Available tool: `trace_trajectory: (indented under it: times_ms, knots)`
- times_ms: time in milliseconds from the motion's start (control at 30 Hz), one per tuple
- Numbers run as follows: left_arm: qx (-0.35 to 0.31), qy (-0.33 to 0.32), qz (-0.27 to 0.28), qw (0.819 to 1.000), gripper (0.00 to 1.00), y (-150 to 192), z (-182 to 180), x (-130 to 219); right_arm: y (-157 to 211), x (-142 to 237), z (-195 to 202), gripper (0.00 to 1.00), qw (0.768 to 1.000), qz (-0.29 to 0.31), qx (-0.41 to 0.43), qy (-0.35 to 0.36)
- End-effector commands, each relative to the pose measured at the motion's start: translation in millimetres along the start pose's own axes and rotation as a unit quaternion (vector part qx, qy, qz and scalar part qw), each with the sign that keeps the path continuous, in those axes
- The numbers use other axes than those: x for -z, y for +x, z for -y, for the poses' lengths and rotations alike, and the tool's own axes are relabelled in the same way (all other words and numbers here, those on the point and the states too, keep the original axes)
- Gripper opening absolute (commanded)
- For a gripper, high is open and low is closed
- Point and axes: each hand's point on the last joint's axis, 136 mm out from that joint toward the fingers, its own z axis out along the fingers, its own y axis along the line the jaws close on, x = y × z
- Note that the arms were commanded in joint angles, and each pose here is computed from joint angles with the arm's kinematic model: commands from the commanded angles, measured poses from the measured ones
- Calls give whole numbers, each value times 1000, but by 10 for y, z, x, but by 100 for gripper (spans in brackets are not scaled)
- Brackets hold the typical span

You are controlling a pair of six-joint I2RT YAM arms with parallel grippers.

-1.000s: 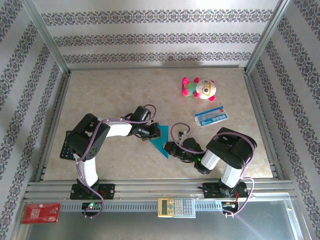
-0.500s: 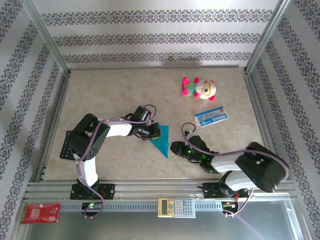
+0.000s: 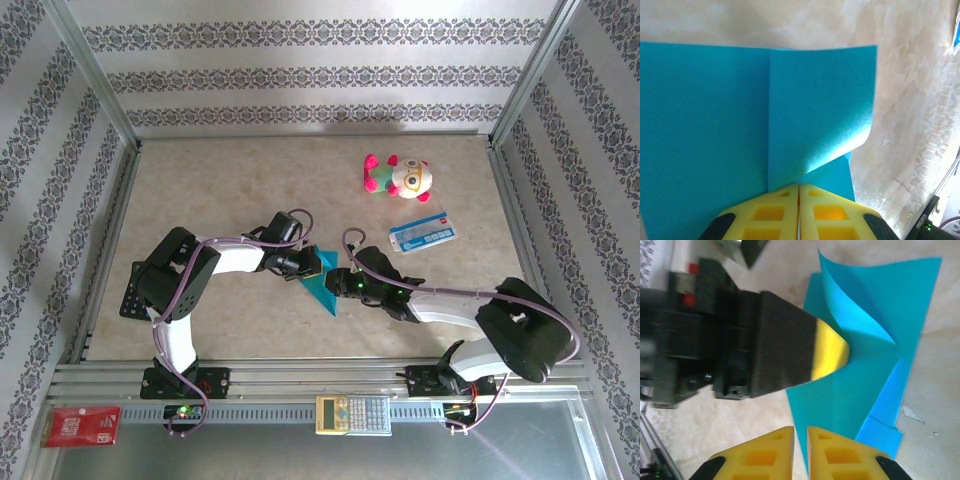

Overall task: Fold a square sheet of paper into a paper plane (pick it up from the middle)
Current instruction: Fourth fold the wing at the center of the table.

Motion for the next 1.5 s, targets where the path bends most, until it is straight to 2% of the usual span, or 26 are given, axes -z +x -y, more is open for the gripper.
trace_trajectory:
  times_ms: [0,467,700,1067,1233,1467]
  knots:
    - [5,-43,-9,999,11,71,-148,-3,160,-74,31,14,999,-37,14,7]
    - [-2,-30,-14,999,14,59,-68,-2,404,-135,284,12,997,-70,2,38]
    - [4,-16,-18,1000,17,76,-31,-12,381,-74,351,12,996,-65,6,56]
    - [3,-23,-17,1000,17,80,-60,-28,239,79,-61,16,998,-40,55,0]
    - [3,-30,-20,999,17,96,-90,-40,303,0,-248,16,995,-58,86,-17]
    - [0,-30,-21,999,17,95,-82,-45,334,-134,-85,14,994,-77,74,14]
